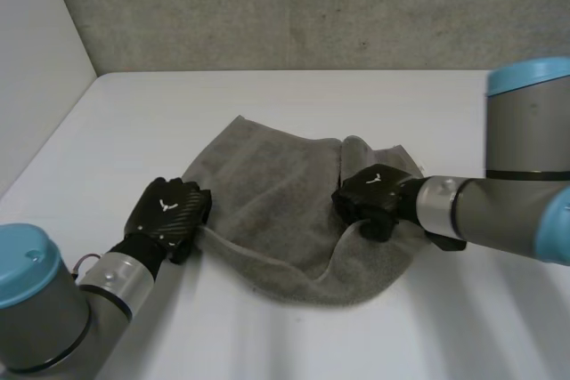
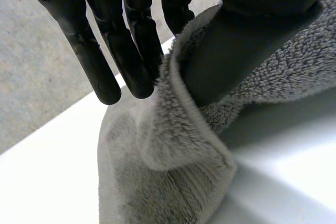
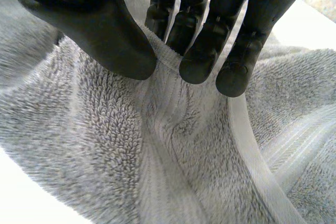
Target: Fold the towel.
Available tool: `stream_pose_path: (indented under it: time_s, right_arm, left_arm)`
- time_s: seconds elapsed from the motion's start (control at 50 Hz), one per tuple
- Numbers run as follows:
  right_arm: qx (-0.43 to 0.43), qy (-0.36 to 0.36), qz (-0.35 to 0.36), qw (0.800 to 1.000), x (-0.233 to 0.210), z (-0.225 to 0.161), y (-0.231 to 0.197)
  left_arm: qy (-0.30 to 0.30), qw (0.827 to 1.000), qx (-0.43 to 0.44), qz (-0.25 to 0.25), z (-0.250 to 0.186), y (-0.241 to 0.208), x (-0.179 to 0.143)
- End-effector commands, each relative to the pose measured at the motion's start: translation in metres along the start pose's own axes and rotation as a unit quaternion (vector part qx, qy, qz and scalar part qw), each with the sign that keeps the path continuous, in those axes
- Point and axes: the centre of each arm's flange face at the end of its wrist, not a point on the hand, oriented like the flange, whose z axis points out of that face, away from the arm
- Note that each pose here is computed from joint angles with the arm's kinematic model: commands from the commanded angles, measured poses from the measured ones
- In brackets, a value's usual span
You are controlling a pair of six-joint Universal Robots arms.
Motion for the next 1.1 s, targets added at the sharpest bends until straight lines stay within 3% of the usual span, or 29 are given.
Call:
stream_pose_path:
  time_s: [0.02,0.16,0.26,0.36,0.52,0.86,1.1]
  right_arm:
    - [0.022,0.032,0.02,0.999,0.008,-0.04,0.011]
    - [0.043,0.094,0.025,0.994,0.016,-0.064,0.029]
    - [0.104,0.14,0.02,0.985,0.017,-0.087,0.027]
    - [0.197,0.213,0.046,0.956,0.034,-0.121,0.013]
    - [0.267,0.26,0.091,0.923,0.059,-0.143,0.002]
    - [0.245,0.269,0.116,0.924,0.07,-0.136,0.018]
    - [0.244,0.29,0.115,0.918,0.081,-0.142,0.019]
  left_arm:
    - [0.006,1.0,-0.022,-0.006,0.018,0.016,0.001]
    - [0.007,1.0,-0.022,-0.008,0.027,0.019,0.0]
    - [0.007,1.0,-0.017,-0.007,0.032,0.017,0.0]
    - [0.002,1.0,-0.003,-0.008,0.036,0.013,-0.002]
    - [-0.01,1.0,0.017,-0.002,0.04,0.011,-0.005]
    - [-0.013,1.0,0.009,0.001,0.039,0.016,-0.004]
    - [-0.062,0.998,-0.014,0.017,0.041,0.021,-0.014]
